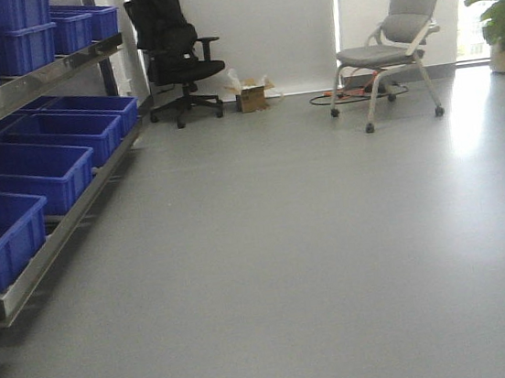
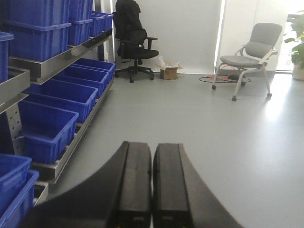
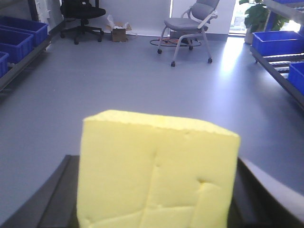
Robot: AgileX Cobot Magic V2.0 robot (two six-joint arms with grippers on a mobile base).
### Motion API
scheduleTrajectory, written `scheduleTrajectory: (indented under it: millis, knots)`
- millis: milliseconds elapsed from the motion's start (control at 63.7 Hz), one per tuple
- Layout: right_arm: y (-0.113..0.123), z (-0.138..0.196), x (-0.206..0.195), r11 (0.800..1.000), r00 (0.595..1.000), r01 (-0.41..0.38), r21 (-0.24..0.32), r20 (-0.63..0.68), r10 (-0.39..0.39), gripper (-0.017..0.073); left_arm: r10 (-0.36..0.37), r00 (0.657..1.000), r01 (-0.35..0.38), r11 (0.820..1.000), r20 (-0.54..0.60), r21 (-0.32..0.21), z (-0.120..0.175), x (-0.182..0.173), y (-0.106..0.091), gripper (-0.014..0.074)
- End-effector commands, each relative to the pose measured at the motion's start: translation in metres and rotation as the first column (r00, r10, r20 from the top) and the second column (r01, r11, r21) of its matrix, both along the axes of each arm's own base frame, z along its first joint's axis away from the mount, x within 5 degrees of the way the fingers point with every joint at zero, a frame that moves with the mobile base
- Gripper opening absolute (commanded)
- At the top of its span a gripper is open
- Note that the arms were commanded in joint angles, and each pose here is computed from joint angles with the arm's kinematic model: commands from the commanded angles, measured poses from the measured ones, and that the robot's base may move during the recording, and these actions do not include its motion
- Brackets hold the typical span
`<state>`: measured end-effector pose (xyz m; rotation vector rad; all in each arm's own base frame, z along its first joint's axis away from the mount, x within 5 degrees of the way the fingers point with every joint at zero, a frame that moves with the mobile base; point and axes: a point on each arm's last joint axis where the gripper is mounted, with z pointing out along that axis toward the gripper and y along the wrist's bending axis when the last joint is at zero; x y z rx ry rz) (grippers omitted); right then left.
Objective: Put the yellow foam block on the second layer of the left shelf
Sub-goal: 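Drive the base to the blue-bin shelf holding the cube in the right gripper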
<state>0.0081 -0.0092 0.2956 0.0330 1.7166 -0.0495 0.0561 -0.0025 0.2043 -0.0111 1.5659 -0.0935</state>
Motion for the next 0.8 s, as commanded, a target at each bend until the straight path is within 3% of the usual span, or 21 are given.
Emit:
scheduleTrajectory:
  millis: [0,785]
  knots:
    - [-0.0001,0.0162,-0.0046,1.000,0.993,0.004,-0.023,0.120,-0.001,0.0328,-0.011,0.998,0.012,1.000,0.067,-0.014,-0.0011,0.0000,-0.0010,0.0136]
    - [-0.0001,0.0162,-0.0046,1.000,0.993,0.004,-0.023,0.120,-0.001,0.0328,-0.011,0.998,0.012,1.000,0.067,-0.014,-0.0011,0.0000,-0.0010,0.0136]
